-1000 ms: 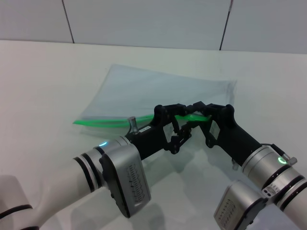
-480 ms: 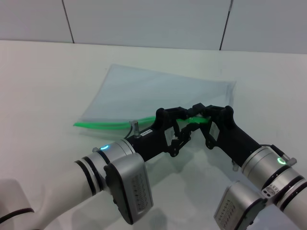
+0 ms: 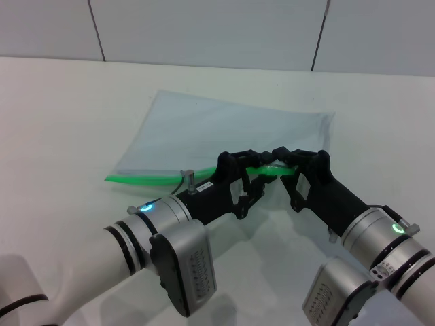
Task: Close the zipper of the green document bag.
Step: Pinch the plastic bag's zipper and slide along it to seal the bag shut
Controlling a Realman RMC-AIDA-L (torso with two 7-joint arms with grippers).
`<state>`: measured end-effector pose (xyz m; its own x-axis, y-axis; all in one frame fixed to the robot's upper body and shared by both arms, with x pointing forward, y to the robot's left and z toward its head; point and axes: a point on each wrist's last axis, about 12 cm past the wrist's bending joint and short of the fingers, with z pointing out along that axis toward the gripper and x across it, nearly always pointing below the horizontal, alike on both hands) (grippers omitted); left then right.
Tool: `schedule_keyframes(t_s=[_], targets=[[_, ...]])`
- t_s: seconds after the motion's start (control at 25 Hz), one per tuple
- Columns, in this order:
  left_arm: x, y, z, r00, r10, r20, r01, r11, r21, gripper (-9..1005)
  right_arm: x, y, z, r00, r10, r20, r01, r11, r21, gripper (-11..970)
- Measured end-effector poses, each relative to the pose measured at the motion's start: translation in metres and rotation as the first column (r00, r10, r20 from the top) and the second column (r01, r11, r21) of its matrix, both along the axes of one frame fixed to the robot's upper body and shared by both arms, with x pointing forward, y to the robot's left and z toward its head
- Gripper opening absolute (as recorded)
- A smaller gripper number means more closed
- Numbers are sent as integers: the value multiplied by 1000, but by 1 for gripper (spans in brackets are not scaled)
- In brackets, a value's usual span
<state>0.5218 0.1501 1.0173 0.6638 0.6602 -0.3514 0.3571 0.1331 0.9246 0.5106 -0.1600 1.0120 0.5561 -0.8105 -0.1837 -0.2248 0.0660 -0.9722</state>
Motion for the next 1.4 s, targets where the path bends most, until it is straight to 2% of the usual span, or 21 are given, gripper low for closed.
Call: schedule_keyframes(t_s=[1.04, 1.4], targets=[[-3, -6, 2, 998, -36, 50, 35, 999, 35, 295, 0, 1, 0, 1000, 5, -5, -5, 1000, -6, 48], [-6, -9, 4, 997, -47, 67, 46, 999, 13, 262, 0, 1, 0, 1000, 4, -5, -4, 1000, -4, 48]])
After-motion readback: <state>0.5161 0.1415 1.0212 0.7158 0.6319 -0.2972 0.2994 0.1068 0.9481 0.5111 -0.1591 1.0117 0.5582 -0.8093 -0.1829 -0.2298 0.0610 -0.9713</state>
